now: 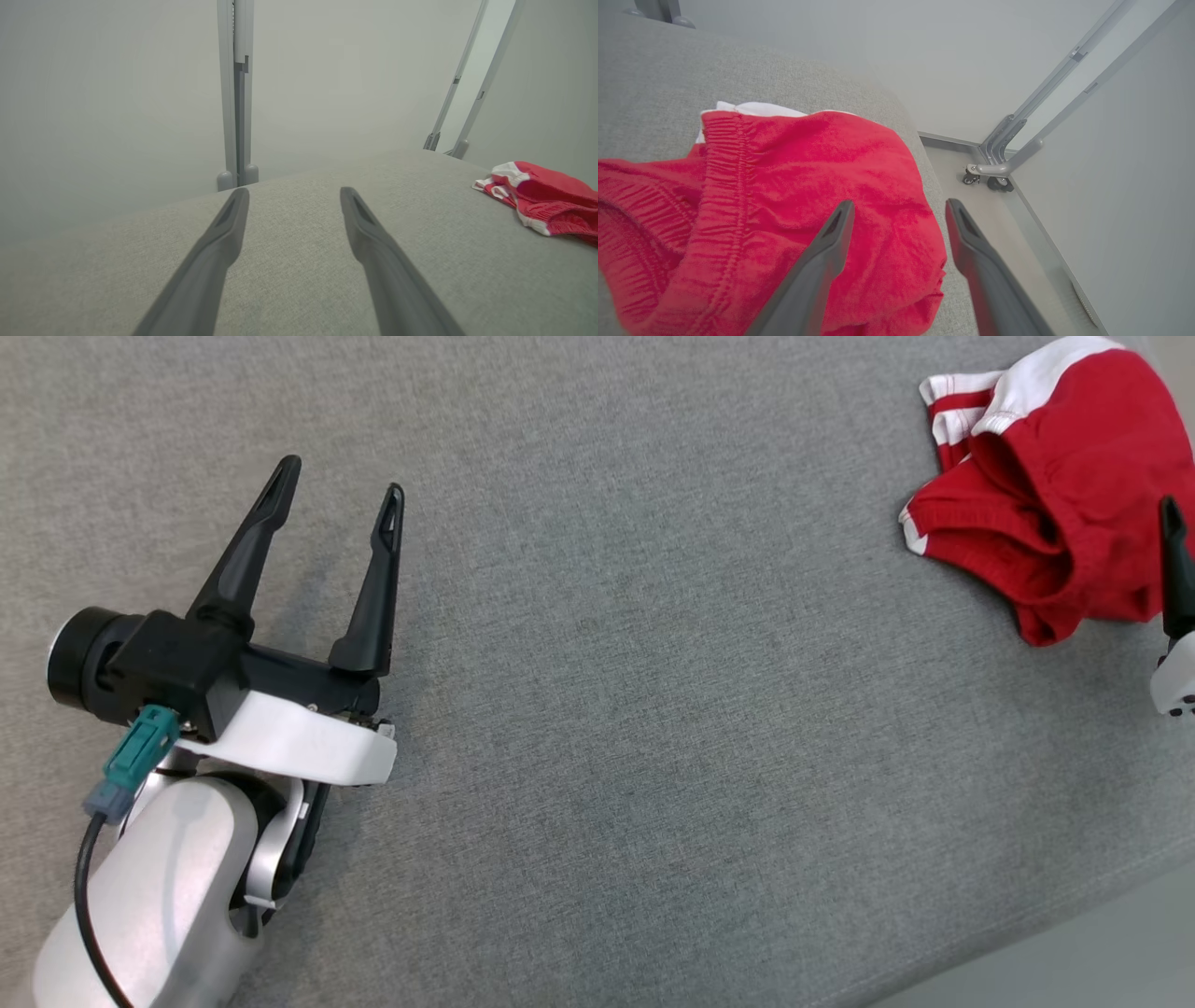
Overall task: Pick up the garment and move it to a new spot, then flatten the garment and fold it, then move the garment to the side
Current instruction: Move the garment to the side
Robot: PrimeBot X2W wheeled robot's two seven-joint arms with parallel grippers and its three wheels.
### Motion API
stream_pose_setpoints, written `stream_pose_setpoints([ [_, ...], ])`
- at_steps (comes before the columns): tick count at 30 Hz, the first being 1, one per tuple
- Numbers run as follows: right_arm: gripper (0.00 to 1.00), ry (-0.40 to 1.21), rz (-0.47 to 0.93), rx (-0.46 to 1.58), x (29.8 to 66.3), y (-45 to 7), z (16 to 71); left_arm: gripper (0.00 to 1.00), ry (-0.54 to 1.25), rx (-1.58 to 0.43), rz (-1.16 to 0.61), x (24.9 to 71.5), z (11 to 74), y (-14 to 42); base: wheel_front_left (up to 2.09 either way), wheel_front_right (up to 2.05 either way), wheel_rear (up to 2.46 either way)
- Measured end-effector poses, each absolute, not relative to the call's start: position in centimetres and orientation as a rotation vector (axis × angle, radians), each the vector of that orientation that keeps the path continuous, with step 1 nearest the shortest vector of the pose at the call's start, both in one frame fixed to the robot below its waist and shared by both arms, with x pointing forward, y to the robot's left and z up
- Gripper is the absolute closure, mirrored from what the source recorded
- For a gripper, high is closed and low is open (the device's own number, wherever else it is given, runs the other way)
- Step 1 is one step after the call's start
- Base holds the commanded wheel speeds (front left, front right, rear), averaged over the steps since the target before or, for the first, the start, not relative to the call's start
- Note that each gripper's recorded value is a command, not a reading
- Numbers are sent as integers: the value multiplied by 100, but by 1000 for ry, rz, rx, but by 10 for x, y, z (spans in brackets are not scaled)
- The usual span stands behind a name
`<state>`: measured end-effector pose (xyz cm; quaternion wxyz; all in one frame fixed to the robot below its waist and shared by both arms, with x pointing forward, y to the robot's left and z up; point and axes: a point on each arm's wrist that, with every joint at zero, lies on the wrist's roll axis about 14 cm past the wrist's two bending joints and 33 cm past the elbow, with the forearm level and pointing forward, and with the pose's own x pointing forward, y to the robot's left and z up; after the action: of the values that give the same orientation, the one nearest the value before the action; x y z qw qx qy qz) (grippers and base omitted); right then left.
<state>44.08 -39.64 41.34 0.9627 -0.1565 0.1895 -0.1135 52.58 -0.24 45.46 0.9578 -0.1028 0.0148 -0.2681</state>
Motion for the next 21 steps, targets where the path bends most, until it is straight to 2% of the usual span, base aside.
stream_pose_setpoints([
  [8,0,171,-304,-164,434,-378,455,0,7,-209,-467,515,473,20,0,0,0],
  [13,0,42,-273,-82,434,-342,479,0,-15,-195,-381,507,485,48,0,0,0],
  [21,0,-50,-151,3,432,-274,498,0,-45,-169,-223,481,503,102,0,0,0],
])
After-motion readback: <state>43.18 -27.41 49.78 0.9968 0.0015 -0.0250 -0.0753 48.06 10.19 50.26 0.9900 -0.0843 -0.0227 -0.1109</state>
